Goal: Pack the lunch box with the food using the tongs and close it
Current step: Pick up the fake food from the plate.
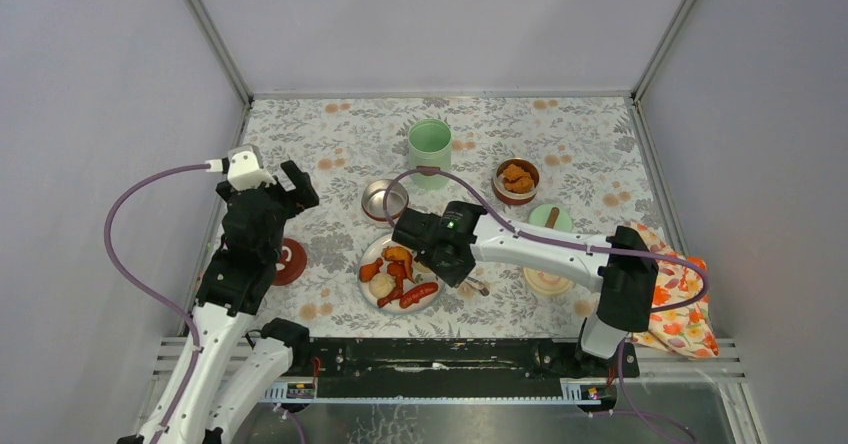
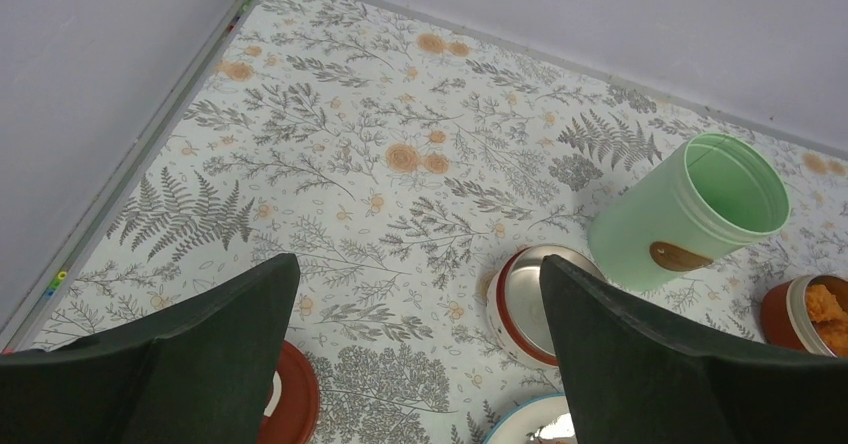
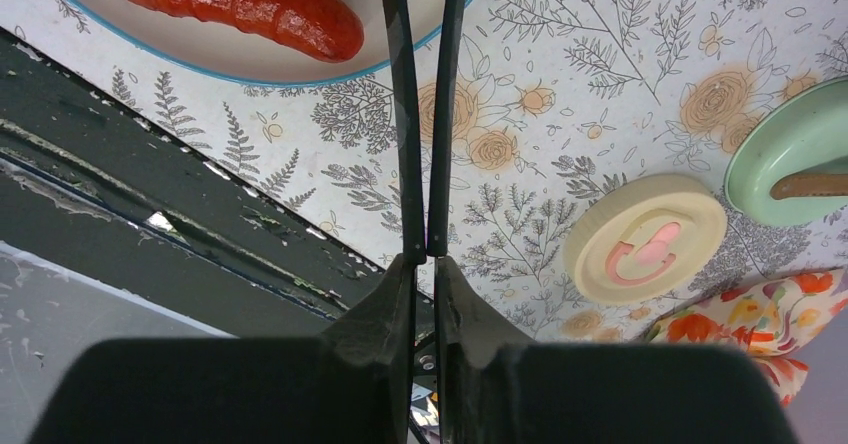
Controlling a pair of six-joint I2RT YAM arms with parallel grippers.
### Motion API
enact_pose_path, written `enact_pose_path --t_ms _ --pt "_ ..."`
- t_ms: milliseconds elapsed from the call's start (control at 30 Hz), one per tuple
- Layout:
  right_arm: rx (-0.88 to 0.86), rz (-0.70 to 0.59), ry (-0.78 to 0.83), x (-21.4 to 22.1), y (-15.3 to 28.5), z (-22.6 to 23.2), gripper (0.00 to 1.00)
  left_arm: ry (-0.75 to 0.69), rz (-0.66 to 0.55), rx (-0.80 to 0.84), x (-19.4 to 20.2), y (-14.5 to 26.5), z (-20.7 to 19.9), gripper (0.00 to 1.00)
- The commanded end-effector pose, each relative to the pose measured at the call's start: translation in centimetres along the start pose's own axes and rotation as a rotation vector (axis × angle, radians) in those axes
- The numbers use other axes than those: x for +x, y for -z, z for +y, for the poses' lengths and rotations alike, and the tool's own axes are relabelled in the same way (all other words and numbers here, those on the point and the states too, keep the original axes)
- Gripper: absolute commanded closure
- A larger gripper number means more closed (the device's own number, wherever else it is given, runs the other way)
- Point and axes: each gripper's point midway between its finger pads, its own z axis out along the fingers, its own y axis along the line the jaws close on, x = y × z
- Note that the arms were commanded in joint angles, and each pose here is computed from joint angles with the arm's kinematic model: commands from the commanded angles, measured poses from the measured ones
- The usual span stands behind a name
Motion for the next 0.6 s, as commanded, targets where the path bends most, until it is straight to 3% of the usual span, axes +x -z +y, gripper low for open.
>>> enact_pose_path --t_ms 0,233,567 --pt "0.007 -0.069 -0.002 -0.9 2.6 -0.5 0.90 0.045 -0.111 -0.018 -2.3 0.1 0.4 0.02" --pt "0.038 -0.130 -0.007 -1.7 5.0 -1.6 0.90 0.038 -0.112 -0.020 -2.2 0.3 0.6 0.02" --pt "0.101 -0.267 0.017 -7.9 6.6 -3.3 0.87 0.056 -0.111 0.011 -2.1 0.5 0.2 0.02"
